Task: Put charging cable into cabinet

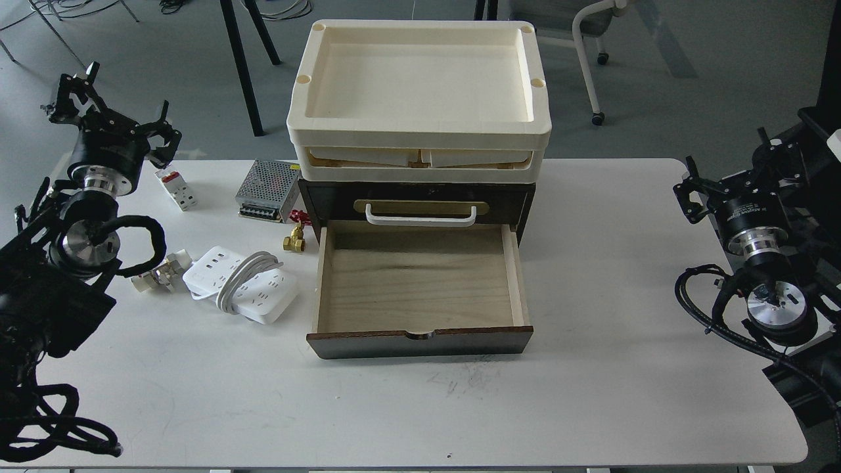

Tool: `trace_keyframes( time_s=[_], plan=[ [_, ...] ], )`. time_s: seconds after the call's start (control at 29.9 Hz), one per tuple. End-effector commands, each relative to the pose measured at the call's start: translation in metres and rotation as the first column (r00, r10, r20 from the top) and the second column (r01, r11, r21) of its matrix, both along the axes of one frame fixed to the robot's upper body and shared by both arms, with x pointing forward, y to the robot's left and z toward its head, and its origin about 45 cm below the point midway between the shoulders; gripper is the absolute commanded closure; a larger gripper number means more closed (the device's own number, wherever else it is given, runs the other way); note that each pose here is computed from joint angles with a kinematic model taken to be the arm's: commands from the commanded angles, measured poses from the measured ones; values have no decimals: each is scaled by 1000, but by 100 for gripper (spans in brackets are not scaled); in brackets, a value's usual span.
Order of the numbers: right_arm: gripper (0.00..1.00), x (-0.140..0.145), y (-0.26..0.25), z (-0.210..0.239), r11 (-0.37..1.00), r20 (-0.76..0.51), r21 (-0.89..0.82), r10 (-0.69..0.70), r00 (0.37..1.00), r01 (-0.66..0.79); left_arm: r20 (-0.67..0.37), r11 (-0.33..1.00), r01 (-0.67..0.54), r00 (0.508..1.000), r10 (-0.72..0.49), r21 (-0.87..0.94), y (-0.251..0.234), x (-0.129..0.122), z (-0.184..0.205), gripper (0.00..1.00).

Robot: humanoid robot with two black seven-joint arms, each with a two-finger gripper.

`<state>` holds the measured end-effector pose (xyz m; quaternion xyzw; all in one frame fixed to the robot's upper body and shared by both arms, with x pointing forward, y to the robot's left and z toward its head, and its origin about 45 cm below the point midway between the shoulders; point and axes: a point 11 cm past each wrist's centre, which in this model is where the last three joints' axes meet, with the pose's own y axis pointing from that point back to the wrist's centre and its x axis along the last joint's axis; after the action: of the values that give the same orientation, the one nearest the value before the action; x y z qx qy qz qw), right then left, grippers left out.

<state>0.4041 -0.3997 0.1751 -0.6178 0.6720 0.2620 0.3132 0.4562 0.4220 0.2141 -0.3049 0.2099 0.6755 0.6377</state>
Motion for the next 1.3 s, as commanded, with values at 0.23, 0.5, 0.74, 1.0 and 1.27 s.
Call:
trace_keyframes(
  time_s=[0.23,0.5,0.74,1.0,1.27],
  plan=[
    [0,0,0,-1,1000,0,1,-1,1000,1,15,1000,6,1000,-6,22,8,4,15,0],
    [0,-1,1,-1,1000,-1,2,2,1000,-2,32,965,68,996,-78,252,42,-7,64,1],
    [0,0,3,-1,1000,-1,5,2,1000,-1,20,820,130,985,-169,558,54,-11,124,4],
    [0,0,4,-1,1000,1,7,4,1000,-4,-102,338,205,949,-298,919,20,-56,175,4],
    [0,0,4,-2,1000,-2,7,3,1000,-3,-326,-224,263,887,-327,939,-3,-94,119,1]
  ],
)
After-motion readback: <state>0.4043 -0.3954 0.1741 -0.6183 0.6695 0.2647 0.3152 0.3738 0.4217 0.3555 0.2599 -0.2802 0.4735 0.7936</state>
